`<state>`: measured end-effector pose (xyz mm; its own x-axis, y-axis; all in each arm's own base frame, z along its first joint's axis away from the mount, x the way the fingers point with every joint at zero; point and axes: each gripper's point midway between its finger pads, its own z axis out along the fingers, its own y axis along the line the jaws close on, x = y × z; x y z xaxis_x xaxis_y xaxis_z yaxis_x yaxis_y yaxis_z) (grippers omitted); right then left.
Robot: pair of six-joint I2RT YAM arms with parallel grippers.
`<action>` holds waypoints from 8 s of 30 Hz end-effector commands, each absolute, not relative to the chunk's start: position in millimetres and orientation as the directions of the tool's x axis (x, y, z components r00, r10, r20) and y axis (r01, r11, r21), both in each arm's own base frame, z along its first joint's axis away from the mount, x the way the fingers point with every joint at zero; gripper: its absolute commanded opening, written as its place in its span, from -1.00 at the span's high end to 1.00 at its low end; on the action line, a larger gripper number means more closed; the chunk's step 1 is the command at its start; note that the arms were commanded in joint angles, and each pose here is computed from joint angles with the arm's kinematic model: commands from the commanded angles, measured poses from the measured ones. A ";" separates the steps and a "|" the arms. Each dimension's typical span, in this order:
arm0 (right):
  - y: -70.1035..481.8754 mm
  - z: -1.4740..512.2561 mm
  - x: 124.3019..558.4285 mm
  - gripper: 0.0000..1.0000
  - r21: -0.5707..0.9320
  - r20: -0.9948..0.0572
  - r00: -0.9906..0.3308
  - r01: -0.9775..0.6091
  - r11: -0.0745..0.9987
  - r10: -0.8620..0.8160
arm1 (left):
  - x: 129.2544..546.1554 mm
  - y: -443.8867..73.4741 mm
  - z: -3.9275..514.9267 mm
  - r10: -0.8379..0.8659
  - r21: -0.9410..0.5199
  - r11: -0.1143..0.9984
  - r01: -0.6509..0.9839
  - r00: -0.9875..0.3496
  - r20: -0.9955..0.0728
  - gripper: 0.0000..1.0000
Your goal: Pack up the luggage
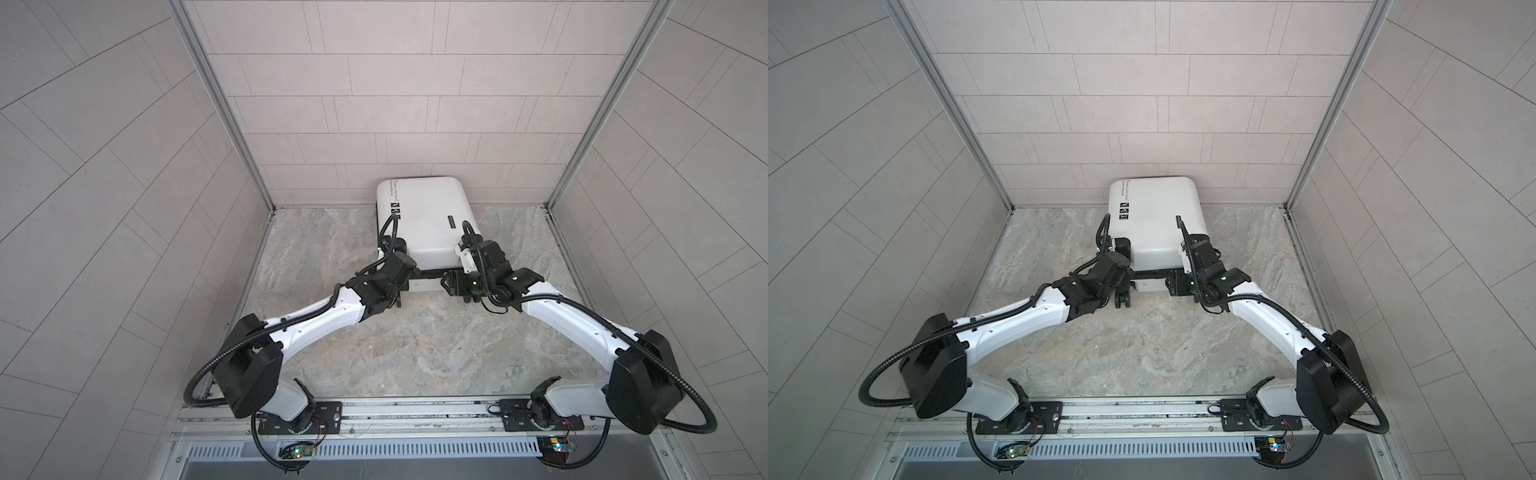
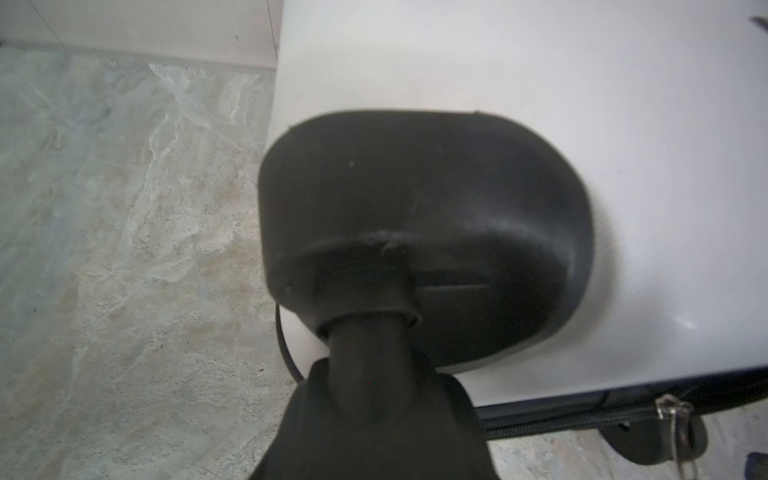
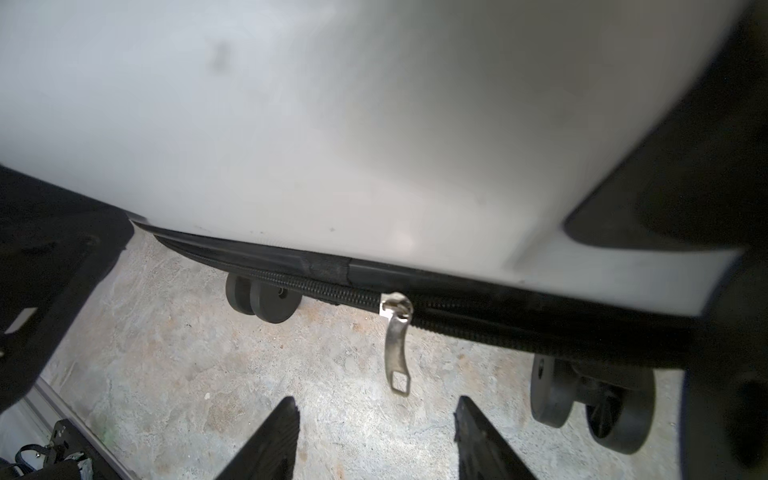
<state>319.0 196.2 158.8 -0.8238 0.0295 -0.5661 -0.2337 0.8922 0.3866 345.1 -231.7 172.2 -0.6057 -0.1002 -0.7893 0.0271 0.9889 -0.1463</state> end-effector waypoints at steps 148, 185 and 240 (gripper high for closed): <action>205.8 162.6 335.4 0.44 0.459 -0.852 -0.426 -0.325 0.827 0.306 | 337.3 -261.4 207.9 -0.133 -0.282 0.945 0.166 -0.592 -0.795 1.00; 170.9 154.0 326.4 1.00 0.372 -0.882 -0.382 -0.211 0.904 0.274 | 334.0 -244.7 216.4 -0.156 -0.267 0.957 0.115 -0.573 -0.805 1.00; 133.2 151.5 326.7 1.00 0.342 -0.882 -0.442 -0.367 0.865 0.162 | 330.0 -147.9 225.0 -0.192 -0.178 0.980 -0.085 -0.602 -0.775 -0.24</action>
